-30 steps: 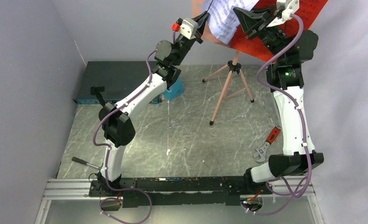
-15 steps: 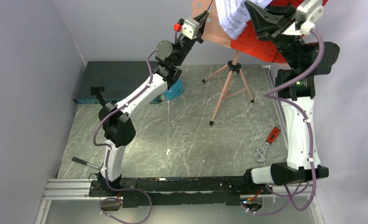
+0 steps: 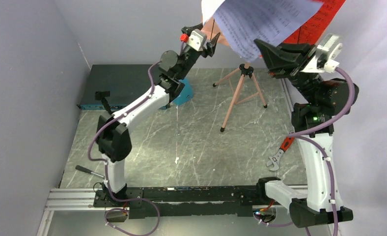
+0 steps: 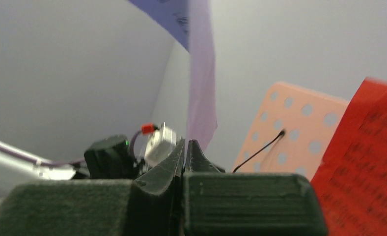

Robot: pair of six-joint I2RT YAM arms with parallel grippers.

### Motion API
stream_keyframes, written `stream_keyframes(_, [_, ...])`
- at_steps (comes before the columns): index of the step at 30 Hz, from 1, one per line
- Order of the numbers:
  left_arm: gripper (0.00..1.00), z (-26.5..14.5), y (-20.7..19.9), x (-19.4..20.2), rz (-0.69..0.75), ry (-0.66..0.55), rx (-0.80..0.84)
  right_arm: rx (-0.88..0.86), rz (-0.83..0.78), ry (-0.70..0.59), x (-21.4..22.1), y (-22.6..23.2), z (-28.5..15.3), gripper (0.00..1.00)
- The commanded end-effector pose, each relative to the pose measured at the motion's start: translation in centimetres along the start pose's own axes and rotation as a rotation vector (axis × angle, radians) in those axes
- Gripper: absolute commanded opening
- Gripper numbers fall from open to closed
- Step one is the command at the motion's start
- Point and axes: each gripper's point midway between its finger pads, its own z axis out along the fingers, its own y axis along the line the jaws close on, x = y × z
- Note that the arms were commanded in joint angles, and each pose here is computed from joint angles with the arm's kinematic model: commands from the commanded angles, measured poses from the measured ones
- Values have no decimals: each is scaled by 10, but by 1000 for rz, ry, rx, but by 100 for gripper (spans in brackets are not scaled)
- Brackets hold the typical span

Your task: Pack up the instrument practice props

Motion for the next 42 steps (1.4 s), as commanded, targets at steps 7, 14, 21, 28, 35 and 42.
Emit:
stream_keyframes(7, [74, -84, 48, -113, 7, 30, -153, -21, 271, 133, 68, 45, -31, 0])
stream_keyframes(14, [87, -169, 60, -89, -37, 354, -229, -43, 525, 296, 147, 96, -51, 0])
stream_keyframes(21, [93, -242, 77, -98, 7, 559, -295, -21, 740, 475, 213, 148, -74, 0])
stream_keyframes(28, [93, -287, 93, -93, 93, 710, -359, -56, 968, 653, 271, 211, -76, 0])
stream_keyframes(35, [93, -317, 108, -82, 206, 785, -423, -91, 1195, 827, 339, 263, -82, 0])
stream_keyframes(42, [94, -342, 118, -60, 295, 826, -471, -38, 1405, 1036, 417, 305, -113, 0])
